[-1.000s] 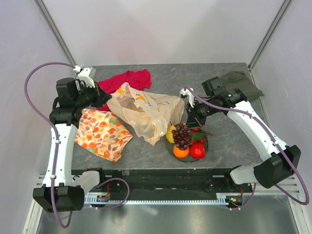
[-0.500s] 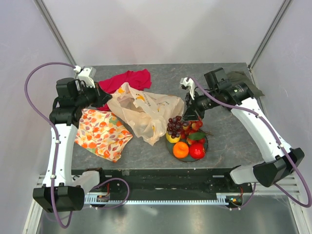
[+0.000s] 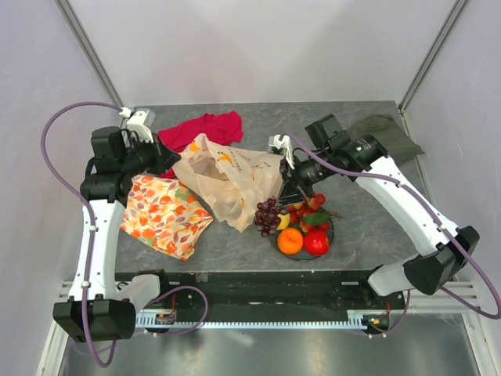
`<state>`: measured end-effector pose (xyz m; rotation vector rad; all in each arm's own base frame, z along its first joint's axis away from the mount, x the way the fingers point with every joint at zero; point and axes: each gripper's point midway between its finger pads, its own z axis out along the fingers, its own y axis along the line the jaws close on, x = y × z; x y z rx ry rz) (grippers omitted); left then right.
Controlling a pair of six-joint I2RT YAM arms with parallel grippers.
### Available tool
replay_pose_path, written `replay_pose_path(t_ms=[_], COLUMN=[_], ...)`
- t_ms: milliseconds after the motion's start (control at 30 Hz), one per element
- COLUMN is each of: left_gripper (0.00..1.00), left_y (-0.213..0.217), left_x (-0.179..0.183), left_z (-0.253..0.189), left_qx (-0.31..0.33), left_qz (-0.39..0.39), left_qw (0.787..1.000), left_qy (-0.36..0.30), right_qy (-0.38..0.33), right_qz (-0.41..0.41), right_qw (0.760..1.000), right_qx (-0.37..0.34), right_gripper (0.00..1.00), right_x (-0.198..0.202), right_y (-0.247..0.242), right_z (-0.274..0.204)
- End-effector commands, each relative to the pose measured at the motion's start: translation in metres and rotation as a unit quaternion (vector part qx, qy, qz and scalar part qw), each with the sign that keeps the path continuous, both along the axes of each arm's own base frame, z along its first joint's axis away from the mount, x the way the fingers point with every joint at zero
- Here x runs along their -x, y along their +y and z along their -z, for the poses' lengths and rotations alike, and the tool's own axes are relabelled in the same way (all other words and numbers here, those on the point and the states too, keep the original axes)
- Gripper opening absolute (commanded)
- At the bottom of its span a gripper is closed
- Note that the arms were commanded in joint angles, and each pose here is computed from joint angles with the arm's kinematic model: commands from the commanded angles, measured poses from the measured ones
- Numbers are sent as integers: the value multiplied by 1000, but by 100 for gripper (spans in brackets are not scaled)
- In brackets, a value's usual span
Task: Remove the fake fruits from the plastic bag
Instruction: Place the fake fruit on the plate.
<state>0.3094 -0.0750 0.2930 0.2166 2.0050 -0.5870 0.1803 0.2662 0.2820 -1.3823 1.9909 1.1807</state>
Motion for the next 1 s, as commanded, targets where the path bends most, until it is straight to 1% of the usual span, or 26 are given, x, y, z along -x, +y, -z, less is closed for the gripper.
replay_pose_path(t_ms=[0,233,400,633,767,867,967], left_gripper=[2,2,2,2,2,2,2], left_y=[-1,0,1,1,1,0,1], left_x=[5,6,7,3,-1,-4,-8], left_z=[-11,-12,-10,-6,-6,-7,-7], left_qx=[-6,-11,-13,-9,-8,-8,-7], left_qz=[11,9,8,9,10,11,11], left_qw=[999,999,999,1000,1000,1000,1000], left_qy=[-29,-34,-35,-26,-22,-21,-19], right_qy=[-4,12,10,-31,-41,-59,-90], right_qz=[-25,-35,-37,-26,-11,13,50], right_qw=[999,999,999,999,999,998,995], right_qx=[-30,-16,-7,8,12,0,3], right_gripper=[0,0,0,0,0,0,0], right_x=[2,-7,-5,4,4,-5,-25], right_y=[18,30,27,7,-4,-11,-24], right_z=[-7,11,11,0,-1,-17,-28])
